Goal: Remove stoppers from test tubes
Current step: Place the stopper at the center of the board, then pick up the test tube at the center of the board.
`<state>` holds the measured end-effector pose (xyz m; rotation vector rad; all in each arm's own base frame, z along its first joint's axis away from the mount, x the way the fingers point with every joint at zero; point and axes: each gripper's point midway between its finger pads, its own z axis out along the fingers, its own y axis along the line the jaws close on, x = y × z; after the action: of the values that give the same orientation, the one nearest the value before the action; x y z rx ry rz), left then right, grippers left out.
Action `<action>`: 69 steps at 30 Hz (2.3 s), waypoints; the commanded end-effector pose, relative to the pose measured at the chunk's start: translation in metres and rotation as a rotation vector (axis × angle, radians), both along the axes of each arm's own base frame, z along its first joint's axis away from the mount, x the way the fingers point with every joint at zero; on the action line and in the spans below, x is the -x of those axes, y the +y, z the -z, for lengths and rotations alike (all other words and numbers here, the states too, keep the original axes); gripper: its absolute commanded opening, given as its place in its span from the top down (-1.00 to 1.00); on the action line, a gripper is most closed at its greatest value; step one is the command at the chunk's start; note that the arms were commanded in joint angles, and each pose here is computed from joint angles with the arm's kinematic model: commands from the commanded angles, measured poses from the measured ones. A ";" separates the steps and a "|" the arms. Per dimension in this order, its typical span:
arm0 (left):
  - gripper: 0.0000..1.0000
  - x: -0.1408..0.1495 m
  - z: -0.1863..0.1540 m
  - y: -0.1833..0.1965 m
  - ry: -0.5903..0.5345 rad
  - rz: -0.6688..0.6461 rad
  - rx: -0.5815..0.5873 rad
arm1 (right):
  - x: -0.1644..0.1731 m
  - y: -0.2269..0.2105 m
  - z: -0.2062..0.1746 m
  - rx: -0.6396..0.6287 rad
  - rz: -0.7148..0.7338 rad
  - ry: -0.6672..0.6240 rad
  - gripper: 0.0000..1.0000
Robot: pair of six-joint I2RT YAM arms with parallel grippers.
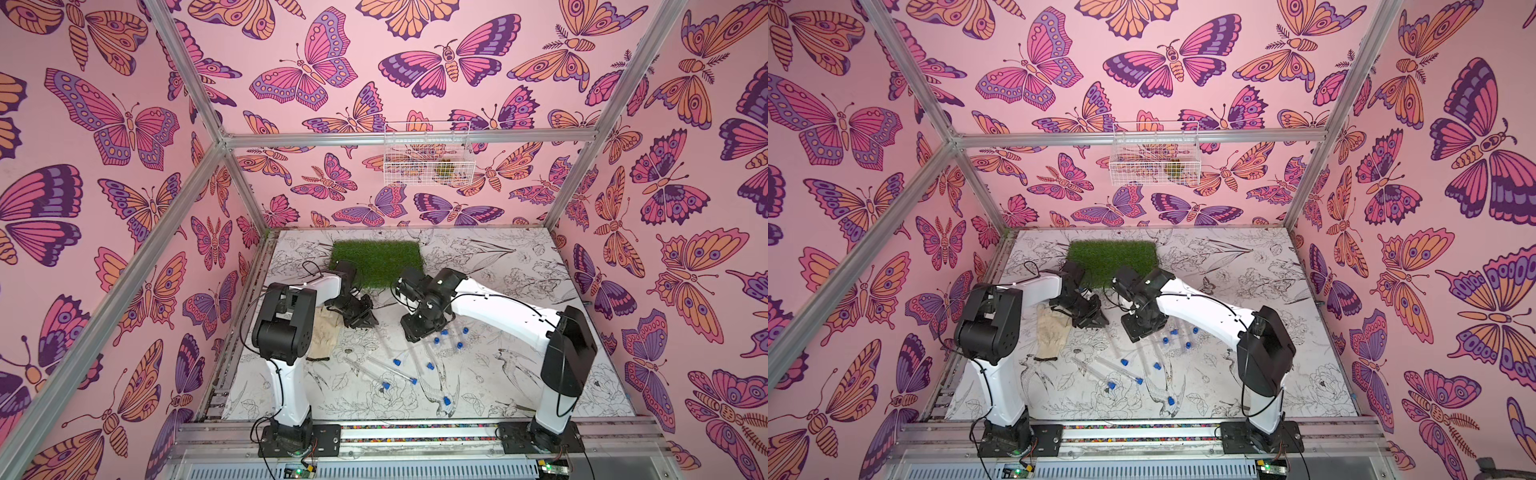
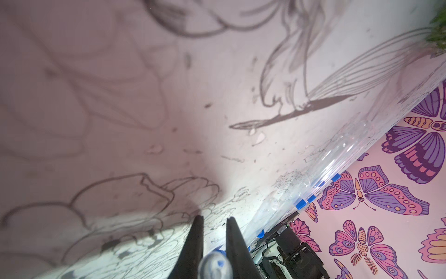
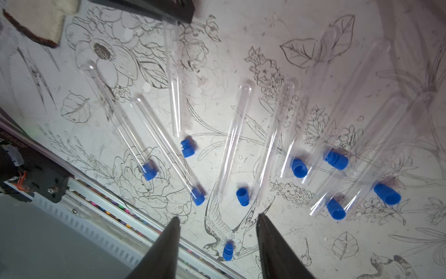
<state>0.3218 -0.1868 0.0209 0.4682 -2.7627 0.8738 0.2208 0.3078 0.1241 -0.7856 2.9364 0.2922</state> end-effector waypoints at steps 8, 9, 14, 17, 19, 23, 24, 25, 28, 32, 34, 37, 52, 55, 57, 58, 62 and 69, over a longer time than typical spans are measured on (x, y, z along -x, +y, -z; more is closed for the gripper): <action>0.47 0.008 0.016 0.000 0.039 0.013 -0.040 | 0.018 -0.034 -0.002 0.005 0.083 -0.022 -0.15; 0.45 0.008 0.016 0.000 0.040 0.012 -0.041 | 0.019 -0.036 -0.002 0.006 0.086 -0.023 -0.15; 0.36 0.007 0.016 0.000 0.037 0.014 -0.039 | 0.023 -0.044 -0.008 0.003 0.100 -0.040 -0.17; 0.33 0.006 0.014 -0.001 0.034 0.014 -0.035 | 0.023 -0.047 -0.010 0.005 0.106 -0.045 -0.17; 0.28 0.006 0.013 -0.002 0.030 0.014 -0.031 | 0.024 -0.048 -0.019 -0.017 0.108 -0.063 -0.18; 0.16 0.004 0.008 -0.003 0.020 0.014 -0.020 | 0.023 -0.047 -0.024 -0.032 0.107 -0.071 -0.20; 0.15 0.003 0.006 -0.004 0.015 0.014 -0.014 | 0.023 -0.046 -0.025 -0.038 0.108 -0.074 -0.21; 0.12 0.002 0.003 -0.005 0.010 0.013 -0.011 | 0.023 -0.045 -0.026 -0.044 0.107 -0.075 -0.21; 0.10 -0.001 -0.005 -0.006 -0.009 0.012 0.006 | 0.023 -0.042 -0.027 -0.058 0.102 -0.073 -0.23; 0.09 -0.004 -0.019 -0.007 -0.034 0.001 0.023 | 0.022 -0.038 -0.028 -0.073 0.102 -0.071 -0.22; 0.09 -0.005 -0.028 -0.006 -0.050 -0.004 0.032 | 0.021 -0.035 -0.028 -0.081 0.099 -0.068 -0.23; 0.09 -0.005 -0.040 -0.005 -0.072 -0.010 0.043 | 0.020 -0.032 -0.029 -0.087 0.095 -0.065 -0.23; 0.08 0.005 -0.103 0.000 -0.199 -0.048 0.099 | 0.027 -0.010 -0.028 -0.094 0.021 -0.054 -0.24; 0.08 0.014 -0.114 0.004 -0.232 -0.048 0.098 | 0.031 -0.003 -0.021 -0.076 -0.012 -0.046 -0.25; 0.08 0.024 -0.119 0.008 -0.256 -0.045 0.090 | 0.034 0.003 -0.016 -0.064 -0.041 -0.041 -0.25; 0.08 0.028 -0.121 0.011 -0.266 -0.046 0.084 | 0.036 0.006 -0.013 -0.059 -0.054 -0.038 -0.25; 0.07 0.048 -0.129 0.020 -0.310 -0.045 0.074 | 0.044 0.018 0.001 -0.039 -0.107 -0.021 -0.25; 0.06 0.090 -0.127 0.035 -0.362 -0.075 0.059 | 0.061 0.036 0.030 0.001 -0.203 0.008 -0.25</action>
<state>0.2469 -0.1610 0.1558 0.4111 -3.0304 1.2047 0.1643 0.3320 0.0978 -1.0080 2.8927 0.2944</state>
